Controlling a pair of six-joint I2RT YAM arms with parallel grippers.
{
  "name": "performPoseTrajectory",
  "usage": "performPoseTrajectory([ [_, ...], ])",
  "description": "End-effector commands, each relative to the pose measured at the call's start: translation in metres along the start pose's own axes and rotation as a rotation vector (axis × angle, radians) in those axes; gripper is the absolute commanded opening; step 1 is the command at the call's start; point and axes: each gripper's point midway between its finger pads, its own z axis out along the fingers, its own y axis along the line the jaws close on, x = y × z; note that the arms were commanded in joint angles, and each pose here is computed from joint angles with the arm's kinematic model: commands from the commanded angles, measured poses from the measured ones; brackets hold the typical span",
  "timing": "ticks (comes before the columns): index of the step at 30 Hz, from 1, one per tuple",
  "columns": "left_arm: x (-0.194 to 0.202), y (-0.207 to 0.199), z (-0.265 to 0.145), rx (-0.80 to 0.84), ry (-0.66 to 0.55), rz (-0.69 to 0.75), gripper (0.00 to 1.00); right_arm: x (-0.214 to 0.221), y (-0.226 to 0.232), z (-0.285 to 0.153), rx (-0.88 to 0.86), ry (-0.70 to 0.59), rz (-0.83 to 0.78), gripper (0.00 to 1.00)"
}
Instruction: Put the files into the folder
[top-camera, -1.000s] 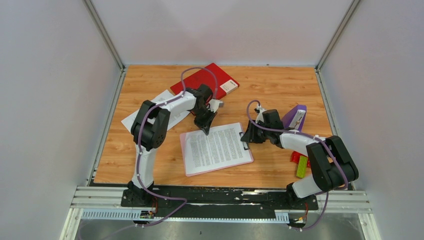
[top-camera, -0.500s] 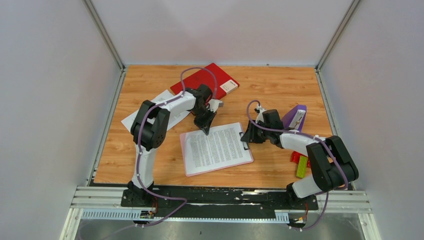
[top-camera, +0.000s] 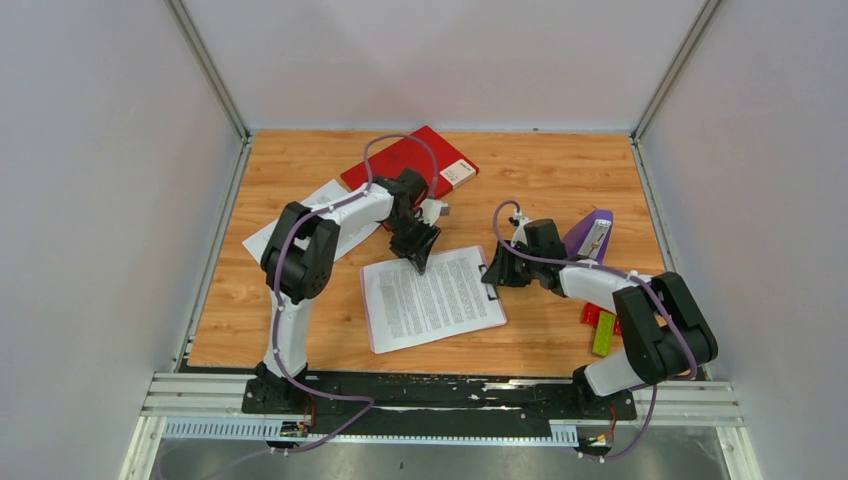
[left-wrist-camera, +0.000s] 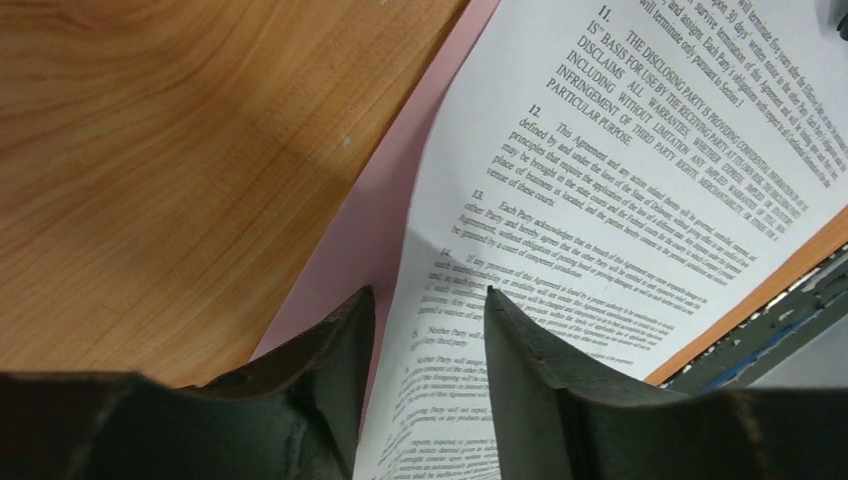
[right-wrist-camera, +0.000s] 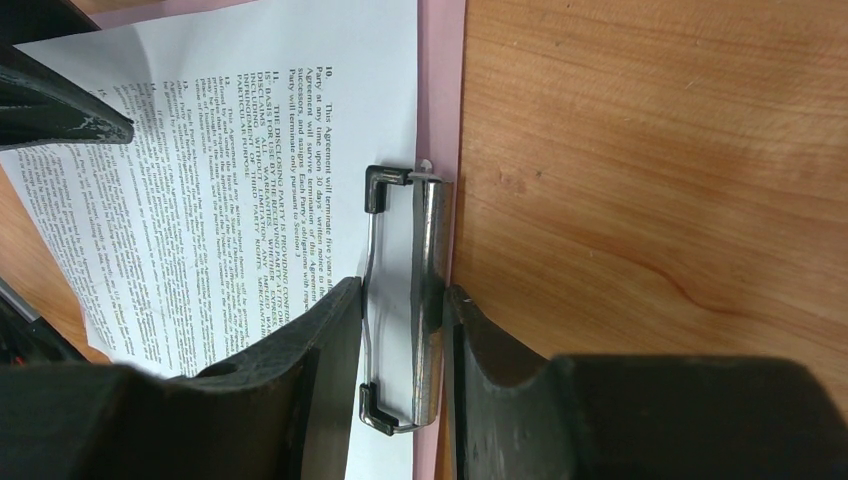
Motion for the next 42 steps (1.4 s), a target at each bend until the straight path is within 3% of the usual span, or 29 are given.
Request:
performPoseTrajectory([
  [1, -0.013, 0.01, -0.018, -0.082, -0.043, 0.059, 0.57, 0.02, -0.007, -0.009, 0.052, 0.079, 0.053, 0.34],
  [7, -0.034, 0.007, -0.024, -0.075, -0.092, 0.094, 0.6, 0.007, 0.004, -0.017, 0.032, 0.059, 0.035, 0.43],
  [12, -0.053, 0.007, -0.039, -0.111, -0.157, 0.115, 0.65, 0.0, 0.011, -0.025, 0.021, 0.05, 0.024, 0.44],
  [18, -0.075, 0.016, -0.099, -0.294, -0.301, 0.118, 0.71, -0.013, 0.022, -0.033, 0.047, 0.025, 0.005, 0.39],
  [22, -0.068, 0.025, -0.138, -0.374, -0.358, 0.052, 0.81, -0.022, 0.027, -0.032, 0.108, -0.001, -0.034, 0.38],
  [28, -0.025, 0.02, -0.131, -0.332, -0.333, -0.013, 0.74, -0.026, 0.04, -0.018, 0.152, 0.004, -0.106, 0.33],
  [34, 0.011, 0.022, -0.085, -0.249, -0.305, -0.1, 0.56, -0.019, 0.048, -0.001, 0.145, 0.038, -0.118, 0.24],
  [38, 0.02, 0.024, -0.074, -0.203, -0.336, -0.164, 0.56, -0.014, 0.041, 0.007, 0.17, 0.058, -0.116, 0.21],
  [42, 0.018, 0.039, -0.099, -0.249, -0.447, -0.236, 0.64, -0.013, 0.018, 0.01, 0.272, 0.072, -0.14, 0.2],
])
